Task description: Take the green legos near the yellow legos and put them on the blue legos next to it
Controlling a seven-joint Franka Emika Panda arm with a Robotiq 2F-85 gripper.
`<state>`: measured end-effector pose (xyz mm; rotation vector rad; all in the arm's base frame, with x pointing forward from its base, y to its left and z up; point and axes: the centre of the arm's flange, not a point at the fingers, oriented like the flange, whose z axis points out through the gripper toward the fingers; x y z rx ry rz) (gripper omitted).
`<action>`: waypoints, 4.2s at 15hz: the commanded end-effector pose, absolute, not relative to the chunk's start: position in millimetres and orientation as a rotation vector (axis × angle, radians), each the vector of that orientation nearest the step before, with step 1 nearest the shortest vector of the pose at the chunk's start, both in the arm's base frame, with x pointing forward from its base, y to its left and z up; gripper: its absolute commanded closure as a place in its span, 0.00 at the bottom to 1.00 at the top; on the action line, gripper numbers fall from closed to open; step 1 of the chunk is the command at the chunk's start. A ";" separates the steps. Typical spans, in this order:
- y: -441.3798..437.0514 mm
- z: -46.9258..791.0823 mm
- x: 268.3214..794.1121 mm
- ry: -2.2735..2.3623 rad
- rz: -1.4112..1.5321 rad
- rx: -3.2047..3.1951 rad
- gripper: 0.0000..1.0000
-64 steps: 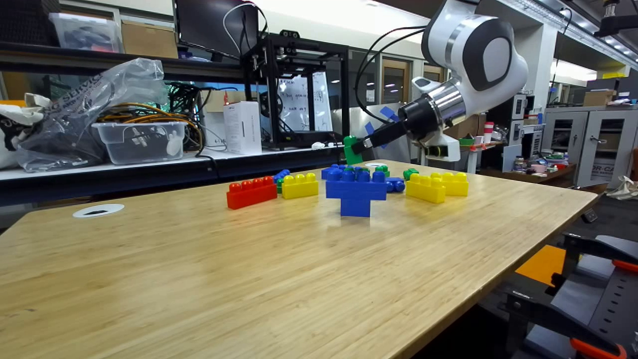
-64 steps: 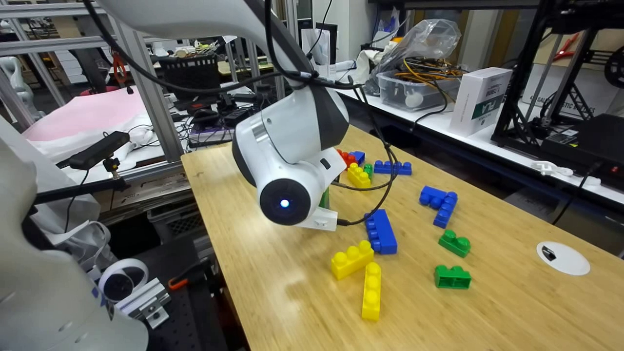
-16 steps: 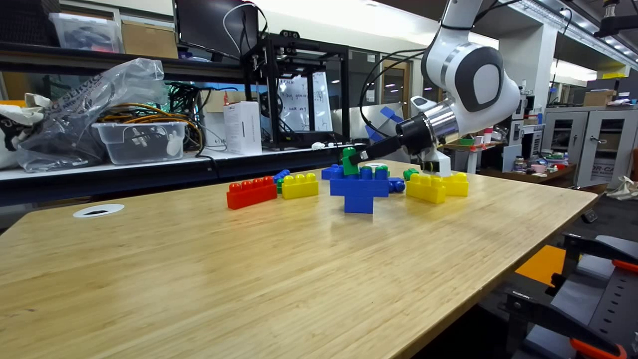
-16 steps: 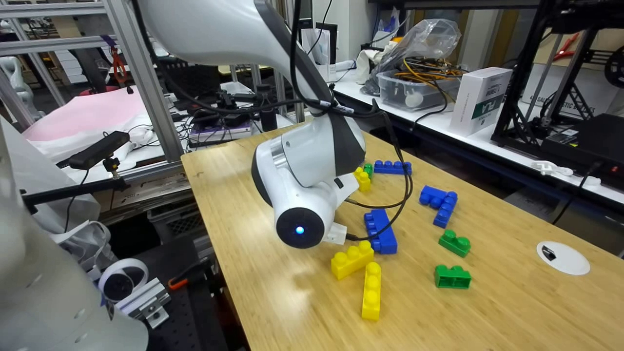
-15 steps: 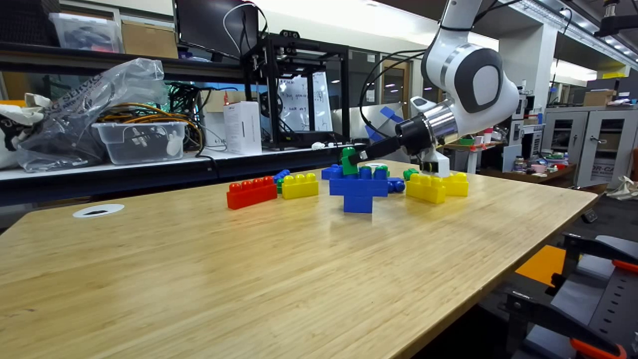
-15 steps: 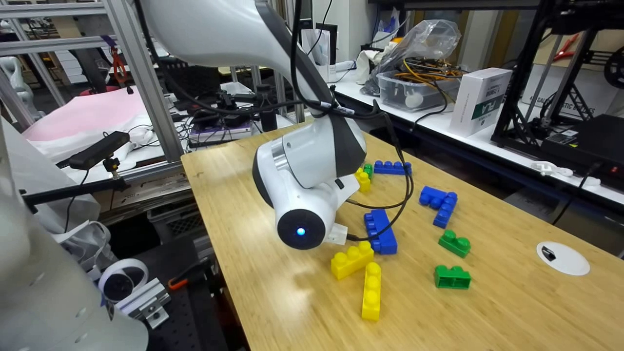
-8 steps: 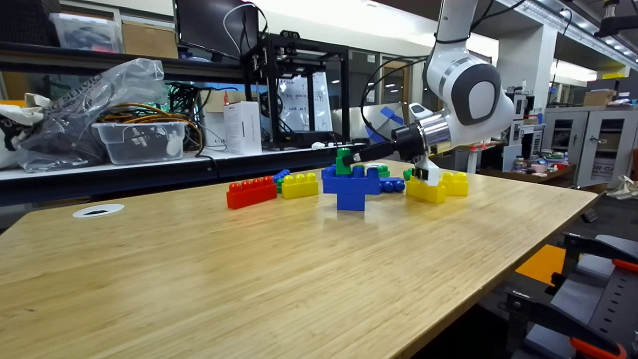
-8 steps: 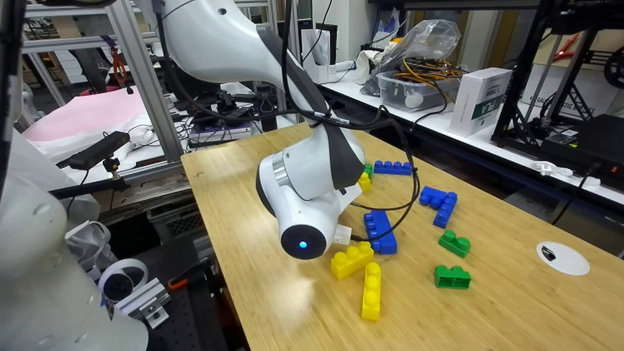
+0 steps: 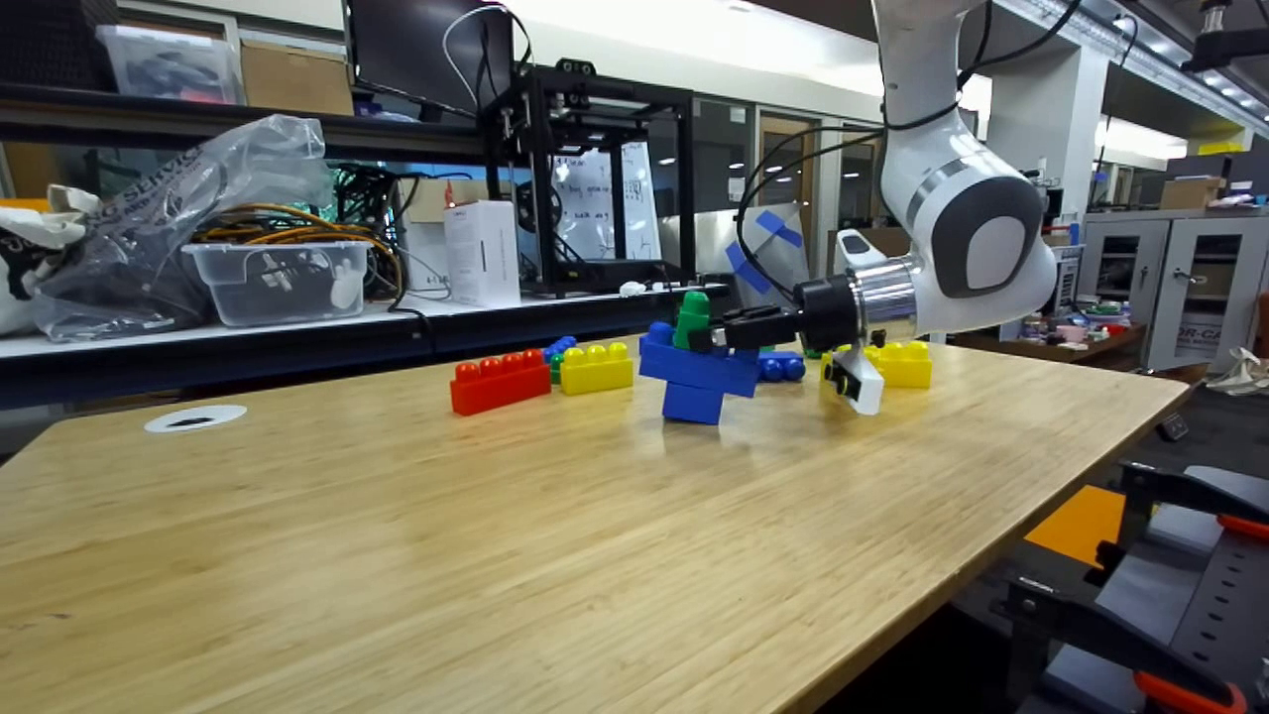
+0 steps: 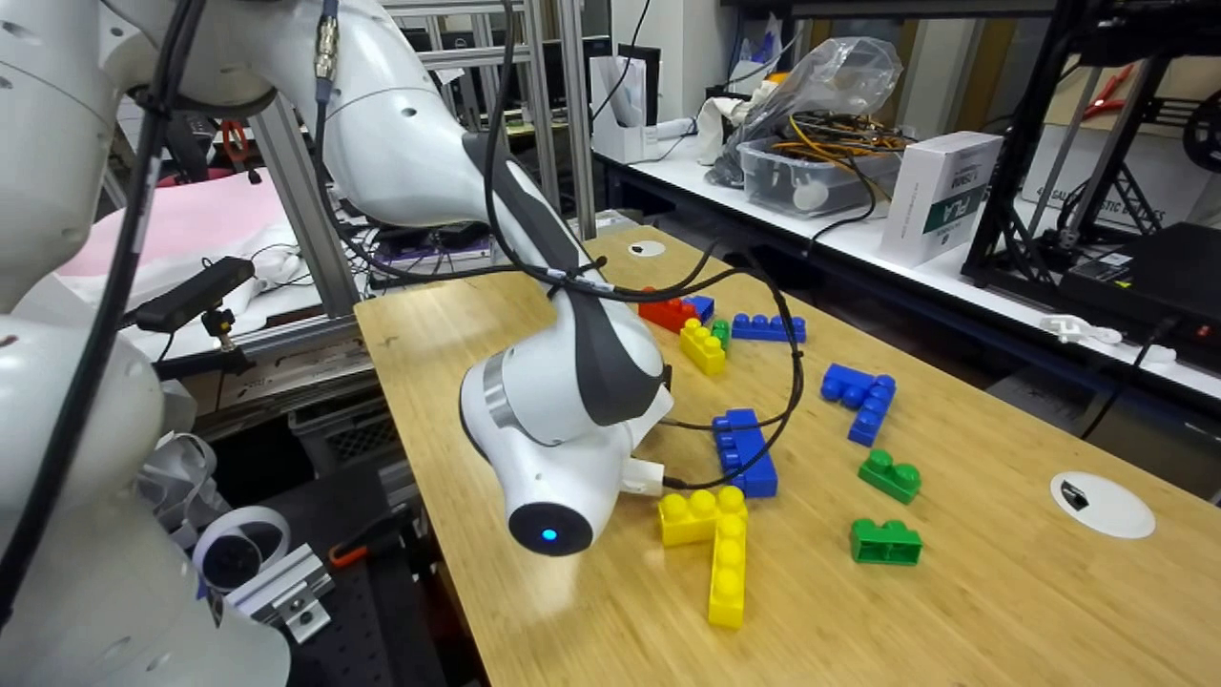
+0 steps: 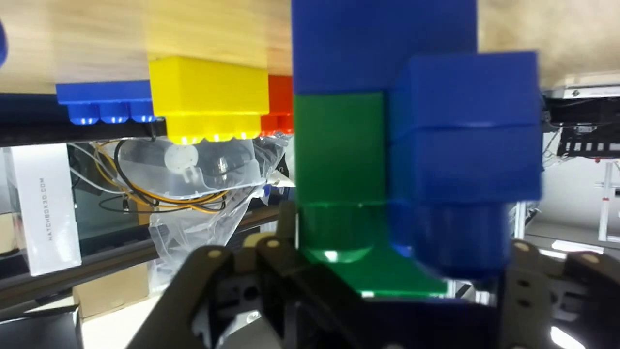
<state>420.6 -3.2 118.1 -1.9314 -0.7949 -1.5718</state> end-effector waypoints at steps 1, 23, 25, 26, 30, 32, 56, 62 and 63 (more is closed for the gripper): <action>-4.3 106.8 395.2 -0.855 -1.555 -1.952 0.00; 6.7 201.4 378.6 -1.144 -1.568 -1.917 0.00; 7.0 209.5 384.6 -1.159 -1.580 -1.902 0.00; 6.3 211.8 387.7 -1.160 -1.579 -1.899 0.00; -8.1 228.2 397.7 -1.165 -1.546 -1.912 0.00; -17.2 241.3 402.1 -1.160 -1.536 -1.926 0.00; -79.1 375.5 509.2 -1.301 -1.176 -1.991 0.00; -96.0 401.9 530.9 -1.330 -1.067 -2.055 0.00; -98.8 404.6 534.4 -1.329 -1.046 -2.084 0.00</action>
